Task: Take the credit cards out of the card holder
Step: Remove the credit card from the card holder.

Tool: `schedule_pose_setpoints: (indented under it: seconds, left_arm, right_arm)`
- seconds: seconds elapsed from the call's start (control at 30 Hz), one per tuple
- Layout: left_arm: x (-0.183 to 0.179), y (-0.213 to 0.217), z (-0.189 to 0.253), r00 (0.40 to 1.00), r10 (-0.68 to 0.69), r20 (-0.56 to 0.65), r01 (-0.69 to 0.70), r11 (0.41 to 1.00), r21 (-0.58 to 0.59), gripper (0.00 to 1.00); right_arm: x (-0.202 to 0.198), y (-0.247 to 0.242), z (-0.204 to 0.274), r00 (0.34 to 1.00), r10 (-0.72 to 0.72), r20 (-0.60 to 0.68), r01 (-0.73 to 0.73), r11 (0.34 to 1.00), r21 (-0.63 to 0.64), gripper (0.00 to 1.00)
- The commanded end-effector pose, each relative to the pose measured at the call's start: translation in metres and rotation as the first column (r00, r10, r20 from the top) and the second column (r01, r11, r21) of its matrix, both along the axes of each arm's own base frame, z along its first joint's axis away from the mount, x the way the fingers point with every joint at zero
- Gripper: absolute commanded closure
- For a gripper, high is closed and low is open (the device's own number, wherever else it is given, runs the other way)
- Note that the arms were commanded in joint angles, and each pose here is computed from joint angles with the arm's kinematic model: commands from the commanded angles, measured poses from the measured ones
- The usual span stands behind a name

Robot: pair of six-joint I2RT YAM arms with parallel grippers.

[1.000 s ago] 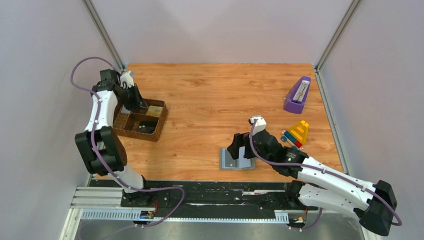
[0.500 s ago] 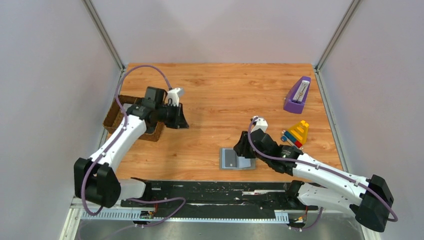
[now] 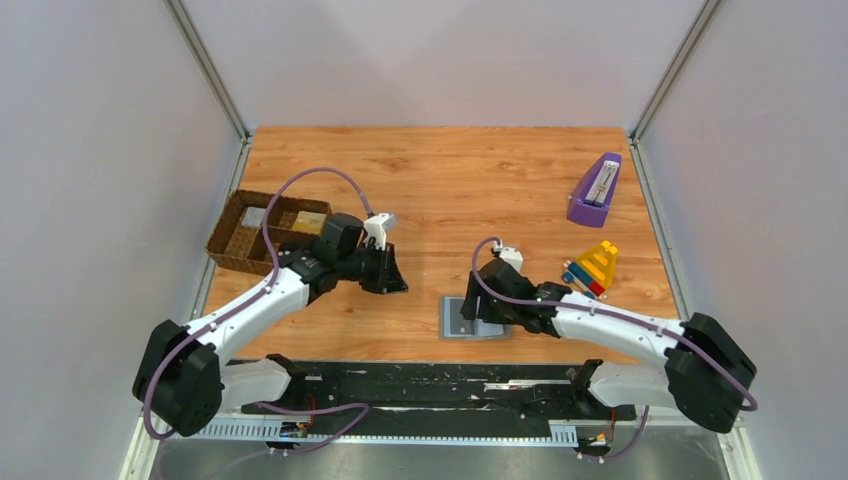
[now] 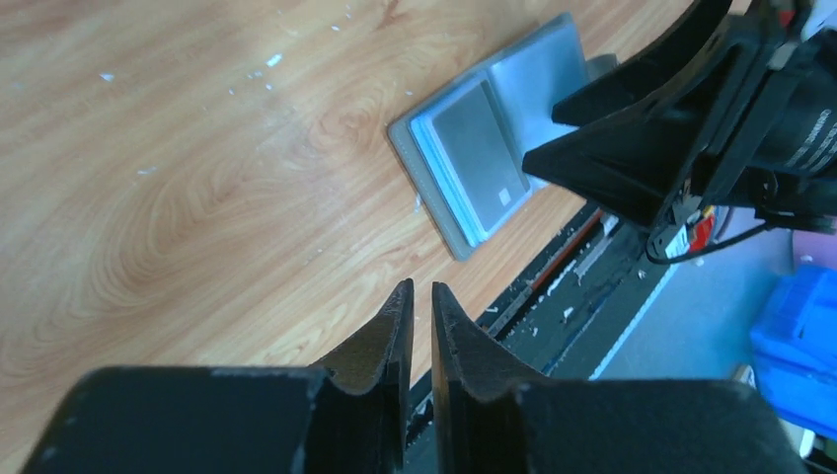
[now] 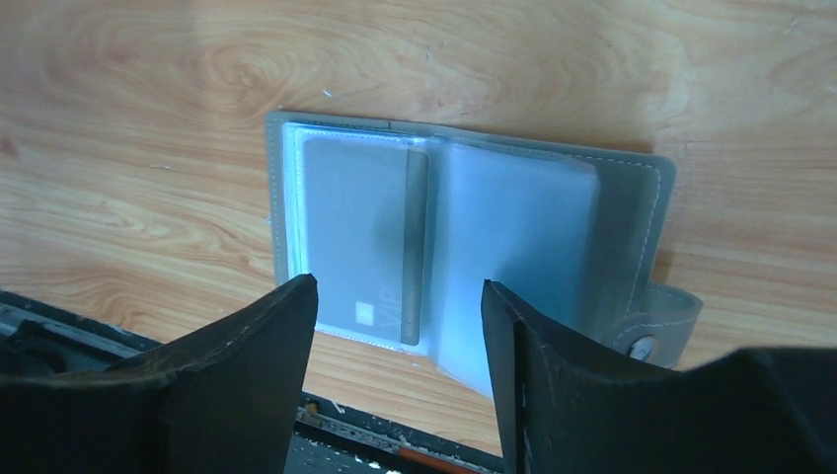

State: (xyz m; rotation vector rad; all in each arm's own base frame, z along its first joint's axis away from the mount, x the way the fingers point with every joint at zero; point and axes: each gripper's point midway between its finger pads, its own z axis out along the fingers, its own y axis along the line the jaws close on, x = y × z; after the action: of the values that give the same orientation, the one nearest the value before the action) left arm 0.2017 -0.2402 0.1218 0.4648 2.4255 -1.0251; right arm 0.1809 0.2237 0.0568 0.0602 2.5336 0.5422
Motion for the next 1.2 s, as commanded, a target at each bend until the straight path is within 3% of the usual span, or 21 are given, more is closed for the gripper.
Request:
schedule_pose_setpoints:
  seconds: [0.0, 0.3, 0.63, 0.9, 1.17]
  left_arm:
    - [0.019, 0.002, 0.025, 0.988, 0.042, 0.147, -0.040, 0.999, -0.015, 0.80]
    - [0.021, 0.030, 0.064, 0.934, 0.128, 0.334, -0.132, 0.991, -0.012, 0.71]
    - [0.016, 0.032, 0.080, 0.916, 0.172, 0.364, -0.153, 0.985, -0.081, 0.65]
    - [0.017, 0.024, 0.065, 0.938, 0.137, 0.317, -0.123, 0.990, -0.065, 0.66]
    - [0.015, 0.011, 0.043, 0.967, 0.077, 0.242, -0.065, 0.996, -0.056, 0.68]
  right_arm:
    - [0.009, 0.019, 0.010, 0.999, -0.046, -0.019, 0.046, 0.999, -0.021, 0.36]
    - [0.006, 0.028, -0.008, 0.997, -0.061, -0.044, 0.052, 0.982, -0.182, 0.32]
    - [0.002, 0.028, -0.035, 0.994, -0.062, -0.090, 0.036, 0.964, -0.264, 0.29]
    - [0.001, 0.030, -0.032, 0.996, -0.048, -0.075, 0.029, 0.973, -0.230, 0.45]
    - [0.003, 0.039, -0.020, 0.999, -0.025, -0.042, 0.019, 0.991, -0.131, 0.51]
